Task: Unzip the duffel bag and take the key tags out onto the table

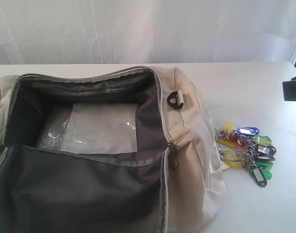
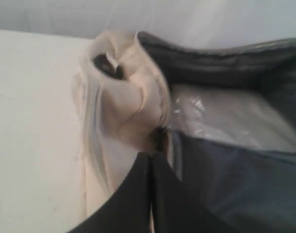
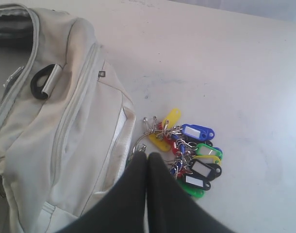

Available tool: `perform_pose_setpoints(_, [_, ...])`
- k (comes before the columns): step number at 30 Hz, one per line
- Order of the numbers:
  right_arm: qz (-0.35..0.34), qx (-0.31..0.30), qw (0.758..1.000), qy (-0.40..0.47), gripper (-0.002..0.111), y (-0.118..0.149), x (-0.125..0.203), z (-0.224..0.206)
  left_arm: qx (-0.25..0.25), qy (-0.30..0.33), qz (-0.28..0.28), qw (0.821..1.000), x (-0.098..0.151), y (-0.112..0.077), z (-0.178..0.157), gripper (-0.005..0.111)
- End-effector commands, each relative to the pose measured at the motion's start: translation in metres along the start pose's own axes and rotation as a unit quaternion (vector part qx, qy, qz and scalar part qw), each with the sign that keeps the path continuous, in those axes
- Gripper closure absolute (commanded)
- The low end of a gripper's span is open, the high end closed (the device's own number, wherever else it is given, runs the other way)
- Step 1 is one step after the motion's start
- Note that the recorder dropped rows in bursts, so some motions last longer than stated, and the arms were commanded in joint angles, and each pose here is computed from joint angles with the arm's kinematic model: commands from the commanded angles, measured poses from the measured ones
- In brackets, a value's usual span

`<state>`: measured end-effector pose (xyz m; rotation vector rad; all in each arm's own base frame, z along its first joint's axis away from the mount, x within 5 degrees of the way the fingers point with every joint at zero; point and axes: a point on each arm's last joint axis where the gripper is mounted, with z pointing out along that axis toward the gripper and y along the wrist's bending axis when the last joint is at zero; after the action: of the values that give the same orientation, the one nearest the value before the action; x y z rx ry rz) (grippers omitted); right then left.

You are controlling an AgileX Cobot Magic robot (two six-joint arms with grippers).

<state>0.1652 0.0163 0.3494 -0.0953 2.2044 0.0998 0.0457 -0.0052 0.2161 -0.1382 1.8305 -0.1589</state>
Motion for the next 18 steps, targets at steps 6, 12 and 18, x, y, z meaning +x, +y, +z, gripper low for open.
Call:
perform_pose_setpoints(6, [0.002,0.0,1.0,-0.009,0.108,-0.0001,-0.0005,-0.0015,-0.017,0.045,0.04,0.998,0.0447,0.0114,0.0186,0.107])
perform_pose_setpoints(12, [0.002,0.0,1.0,-0.009,0.108,-0.0001,-0.0005,-0.0015,-0.016,0.045,0.053,0.997,0.0447,0.0113,0.0186,0.107])
perform_pose_setpoints(18, [0.002,0.0,1.0,-0.009,0.108,-0.0001,-0.0005,-0.0015,-0.017,0.043,0.027,0.999,0.0444,0.0113,0.0186,0.107])
